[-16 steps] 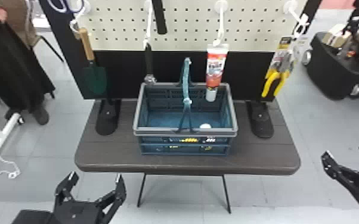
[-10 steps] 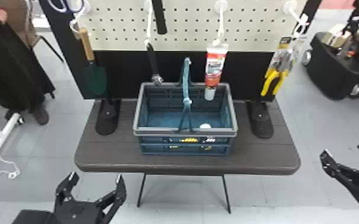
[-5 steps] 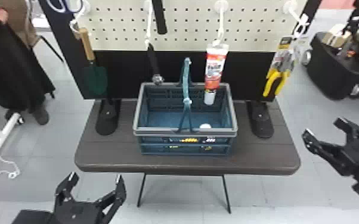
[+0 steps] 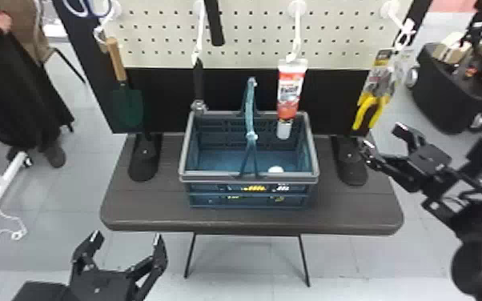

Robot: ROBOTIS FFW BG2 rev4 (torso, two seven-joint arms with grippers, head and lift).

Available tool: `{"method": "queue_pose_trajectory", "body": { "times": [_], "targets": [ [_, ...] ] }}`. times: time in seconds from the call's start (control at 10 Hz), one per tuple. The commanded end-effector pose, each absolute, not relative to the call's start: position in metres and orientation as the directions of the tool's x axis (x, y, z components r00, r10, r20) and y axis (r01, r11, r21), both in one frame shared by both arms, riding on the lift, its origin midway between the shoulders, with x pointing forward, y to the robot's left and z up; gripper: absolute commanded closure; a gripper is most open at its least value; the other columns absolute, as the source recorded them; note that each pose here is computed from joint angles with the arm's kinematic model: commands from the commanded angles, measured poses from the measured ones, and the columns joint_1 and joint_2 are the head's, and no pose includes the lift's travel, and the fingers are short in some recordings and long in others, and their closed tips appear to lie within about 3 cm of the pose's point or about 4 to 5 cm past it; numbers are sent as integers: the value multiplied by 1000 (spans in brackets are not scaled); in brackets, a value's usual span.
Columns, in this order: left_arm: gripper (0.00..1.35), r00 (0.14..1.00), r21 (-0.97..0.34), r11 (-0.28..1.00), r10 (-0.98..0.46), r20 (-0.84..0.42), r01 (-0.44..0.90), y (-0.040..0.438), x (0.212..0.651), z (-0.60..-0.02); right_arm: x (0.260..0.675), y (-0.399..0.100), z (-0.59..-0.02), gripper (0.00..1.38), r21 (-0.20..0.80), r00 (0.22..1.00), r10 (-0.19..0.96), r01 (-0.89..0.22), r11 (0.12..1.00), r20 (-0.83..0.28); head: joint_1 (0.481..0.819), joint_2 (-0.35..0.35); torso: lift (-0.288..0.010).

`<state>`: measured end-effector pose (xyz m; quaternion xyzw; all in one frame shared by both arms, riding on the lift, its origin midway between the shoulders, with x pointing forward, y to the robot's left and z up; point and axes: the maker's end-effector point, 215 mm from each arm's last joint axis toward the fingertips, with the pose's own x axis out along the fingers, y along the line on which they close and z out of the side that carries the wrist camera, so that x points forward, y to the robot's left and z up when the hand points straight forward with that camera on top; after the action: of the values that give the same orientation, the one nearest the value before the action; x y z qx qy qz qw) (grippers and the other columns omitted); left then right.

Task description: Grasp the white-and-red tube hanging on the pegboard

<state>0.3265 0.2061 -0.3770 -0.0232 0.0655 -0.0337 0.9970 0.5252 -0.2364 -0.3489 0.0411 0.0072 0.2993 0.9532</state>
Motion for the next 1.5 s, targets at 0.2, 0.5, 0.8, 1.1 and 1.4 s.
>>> {"method": "queue_pose_trajectory", "body": {
  "times": [0.2, 0.5, 0.8, 1.1, 1.4],
  "targets": [
    [202, 990, -47, 996, -76, -116, 71, 207, 332, -373, 567, -181, -333, 208, 104, 738, 674, -673, 732, 35, 819, 8, -100],
    [202, 990, -46, 996, -81, -112, 76, 206, 335, -371, 581, -129, -341, 208, 173, 654, 756, -749, 640, 34, 819, 8, -100],
    [202, 990, -45, 996, -87, -109, 83, 204, 339, -370, 596, -89, -328, 208, 169, 583, 812, -803, 571, 31, 819, 8, -100],
    [202, 990, -43, 995, -98, -105, 94, 201, 342, -369, 605, -51, -320, 208, 188, 502, 865, -852, 489, 23, 819, 8, -100],
    [202, 989, -48, 994, -103, -105, 98, 200, 343, -369, 611, -55, -314, 495, 157, 501, 865, -856, 492, 23, 819, 8, -100]
  ]
}}
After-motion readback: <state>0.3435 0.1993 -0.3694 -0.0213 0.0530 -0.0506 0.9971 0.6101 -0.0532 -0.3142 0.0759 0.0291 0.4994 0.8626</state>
